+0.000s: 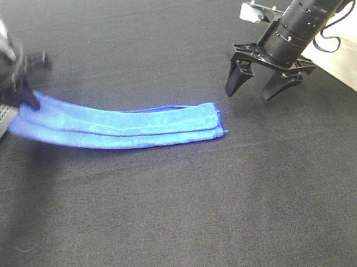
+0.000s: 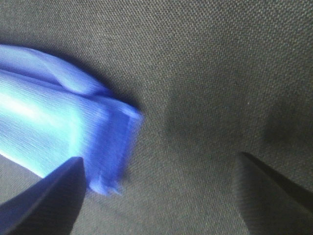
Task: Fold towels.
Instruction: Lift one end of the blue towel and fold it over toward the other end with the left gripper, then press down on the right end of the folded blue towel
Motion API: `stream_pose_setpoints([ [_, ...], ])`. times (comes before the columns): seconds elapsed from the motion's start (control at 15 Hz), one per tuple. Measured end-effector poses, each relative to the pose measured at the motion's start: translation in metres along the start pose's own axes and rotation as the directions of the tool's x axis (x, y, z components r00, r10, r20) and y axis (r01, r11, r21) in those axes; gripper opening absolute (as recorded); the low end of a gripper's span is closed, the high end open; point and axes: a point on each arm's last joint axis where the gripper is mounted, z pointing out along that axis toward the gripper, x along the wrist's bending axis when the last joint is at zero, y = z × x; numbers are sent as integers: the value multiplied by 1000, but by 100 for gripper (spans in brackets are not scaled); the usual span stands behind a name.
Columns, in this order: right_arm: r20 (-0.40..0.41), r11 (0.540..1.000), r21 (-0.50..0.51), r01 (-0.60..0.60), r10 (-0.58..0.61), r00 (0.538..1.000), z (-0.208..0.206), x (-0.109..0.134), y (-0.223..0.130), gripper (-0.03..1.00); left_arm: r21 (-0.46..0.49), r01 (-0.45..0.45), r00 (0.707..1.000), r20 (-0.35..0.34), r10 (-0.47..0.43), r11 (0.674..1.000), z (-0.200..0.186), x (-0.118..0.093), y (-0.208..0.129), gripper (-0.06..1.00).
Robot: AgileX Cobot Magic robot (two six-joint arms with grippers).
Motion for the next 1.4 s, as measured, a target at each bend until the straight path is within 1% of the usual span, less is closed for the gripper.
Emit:
stream_pose_setpoints([
  [0.07, -4, 1000, 11, 0, 0, 1000, 0, 0, -1, 77, 14, -17, 1000, 10, 17, 1000, -4, -15, 0, 5],
  [0.2, -10, 1000, 29, -3, 3, 1000, 0, 1, -3, 77, 16, -43, 997, 58, 42, 999, -10, -64, -5, 5],
  [0.27, -13, 999, 39, -3, 3, 1000, 0, 1, -4, 77, 15, -64, 994, 95, 62, 998, -9, -91, -10, 5],
  [0.33, -19, 999, 53, -2, 3, 1000, -1, 2, -5, 77, 15, -76, 989, 126, 74, 997, -5, -112, -12, 5],
  [0.4, -25, 997, 71, -2, 3, 1000, -1, 2, -6, 77, 27, -82, 985, 152, 77, 996, 7, -134, -17, 5],
  [0.47, -29, 997, 82, -1, 4, 1000, -1, 3, -7, 77, 34, -77, 982, 174, 70, 996, 20, -152, -21, 5],
  [0.67, -35, 995, 103, -5, 8, 999, -1, 3, -9, 77, 64, -45, 980, 196, 32, 997, 72, -185, -25, 5],
  [0.73, -36, 994, 106, -11, 14, 999, -1, 4, -10, 77, 75, 5, 980, 200, -20, 997, 92, -195, -26, 10],
  [0.8, -36, 994, 106, -11, 14, 999, -1, 4, -10, 77, 75, 5, 980, 200, -20, 997, 92, -195, -26, 10],
  [0.87, -35, 994, 107, -20, 23, 999, -1, 4, -10, 77, 90, 40, 977, 205, -58, 995, 104, -199, -28, 20],
  [0.93, -38, 993, 116, -21, 26, 999, -1, 4, -10, 77, 96, 63, 969, 232, -84, 993, 109, -205, -28, 33],
  [1.07, -41, 992, 127, -21, 26, 999, -1, 4, -11, 77, 116, 106, 942, 305, -137, 988, 111, -215, -29, 61],
  [1.13, -43, 992, 127, -20, 25, 999, -3, 5, -11, 77, 122, 109, 928, 342, -145, 987, 108, -219, -28, 70],
  [1.27, -43, 994, 106, -10, 15, 999, -11, 9, -10, 77, 120, 94, 930, 344, -130, 988, 102, -216, -25, 73],
  [1.33, -46, 998, 65, 0, 3, 999, -25, 16, -7, 77, 97, 72, 937, 334, -101, 993, 86, -207, -15, 73],
  [1.4, -58, 999, 43, 0, 3, 998, -33, 21, -5, 77, 55, 46, 946, 317, -61, 997, 68, -198, -5, 73],
])
